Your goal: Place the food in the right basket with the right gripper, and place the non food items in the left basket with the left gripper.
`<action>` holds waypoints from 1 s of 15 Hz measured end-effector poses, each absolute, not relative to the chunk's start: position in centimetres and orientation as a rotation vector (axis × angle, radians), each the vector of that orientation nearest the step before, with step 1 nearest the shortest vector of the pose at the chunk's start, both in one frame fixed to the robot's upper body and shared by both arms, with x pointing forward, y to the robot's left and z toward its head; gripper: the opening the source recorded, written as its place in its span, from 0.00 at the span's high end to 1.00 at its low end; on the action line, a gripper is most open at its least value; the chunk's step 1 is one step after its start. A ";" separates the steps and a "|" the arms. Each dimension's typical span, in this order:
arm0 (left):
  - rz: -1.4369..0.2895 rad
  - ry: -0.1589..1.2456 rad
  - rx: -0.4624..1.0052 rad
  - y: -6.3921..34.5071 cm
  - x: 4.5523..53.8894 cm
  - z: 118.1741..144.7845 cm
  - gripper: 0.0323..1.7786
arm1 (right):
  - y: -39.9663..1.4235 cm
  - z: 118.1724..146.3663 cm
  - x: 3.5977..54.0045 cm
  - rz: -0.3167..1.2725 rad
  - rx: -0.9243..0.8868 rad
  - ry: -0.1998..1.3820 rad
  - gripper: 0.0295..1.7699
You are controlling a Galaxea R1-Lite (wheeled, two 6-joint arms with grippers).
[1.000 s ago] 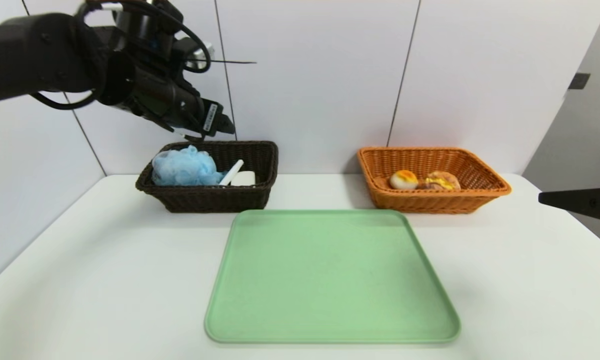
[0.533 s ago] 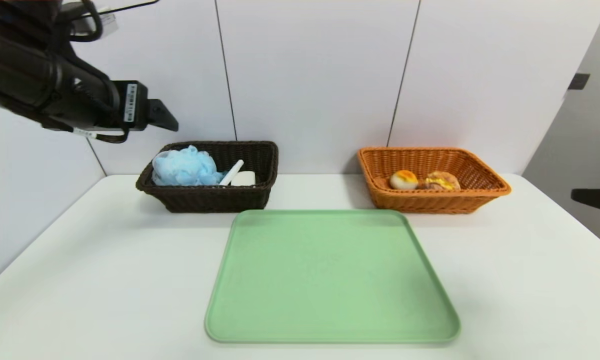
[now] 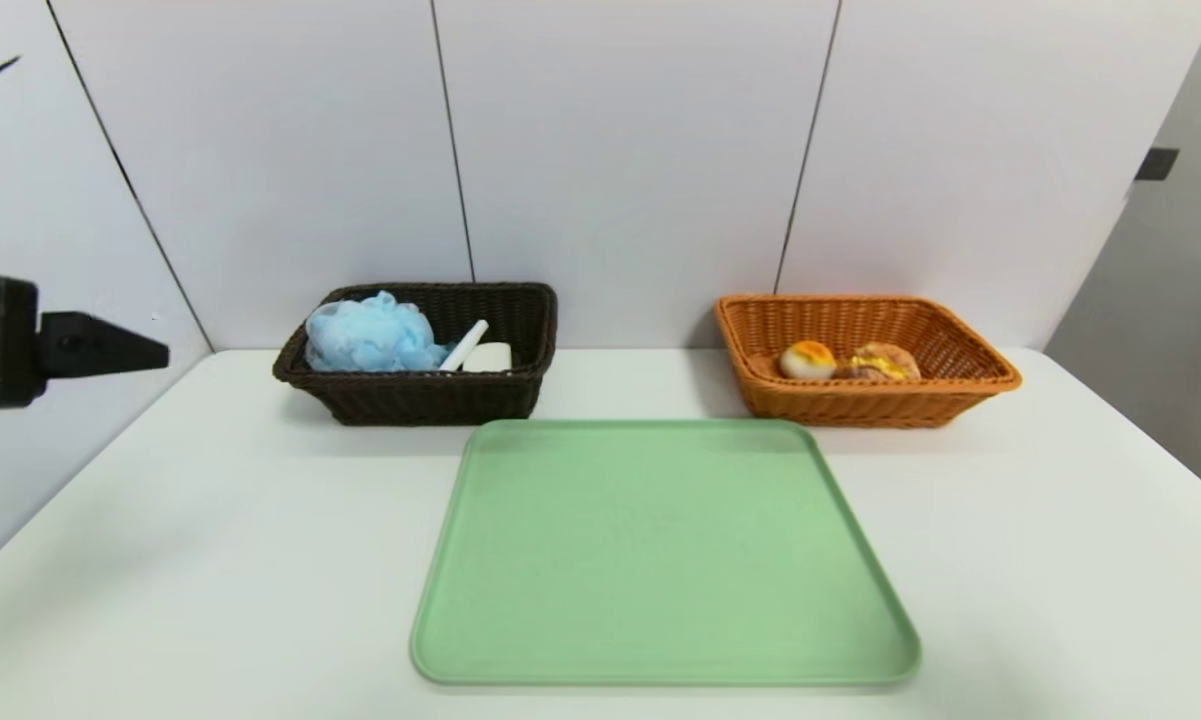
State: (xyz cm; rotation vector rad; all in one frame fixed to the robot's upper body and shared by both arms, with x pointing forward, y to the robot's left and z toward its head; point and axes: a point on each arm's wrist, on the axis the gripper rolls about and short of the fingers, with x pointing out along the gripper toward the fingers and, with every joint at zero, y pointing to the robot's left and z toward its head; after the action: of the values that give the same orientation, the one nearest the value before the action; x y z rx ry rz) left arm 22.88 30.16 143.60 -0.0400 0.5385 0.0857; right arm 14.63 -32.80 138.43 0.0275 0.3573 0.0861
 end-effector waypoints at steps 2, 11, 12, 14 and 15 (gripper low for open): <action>0.119 0.541 -0.044 31.3 20.1 142.2 0.06 | -33.1 137.4 13.3 0.091 0.003 0.344 0.04; 0.273 0.472 -0.089 34.0 9.6 133.4 0.05 | -33.8 133.7 9.2 0.070 -0.006 0.284 0.04; 0.282 0.465 -0.093 34.0 8.8 132.5 0.05 | -33.9 133.3 8.8 0.070 -0.008 0.278 0.04; 0.296 0.460 -0.098 34.1 7.6 130.4 0.05 | -33.9 132.4 8.0 0.086 -0.004 0.268 0.04; 0.303 0.456 -0.100 34.1 7.1 129.5 0.05 | -33.8 131.7 7.7 0.104 0.000 0.266 0.04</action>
State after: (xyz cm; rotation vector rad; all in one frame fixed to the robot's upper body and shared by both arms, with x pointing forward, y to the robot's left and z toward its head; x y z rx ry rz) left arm 7.05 34.09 129.51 -0.0996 0.4563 0.3026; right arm 7.67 -33.85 131.70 0.0004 0.2665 0.1039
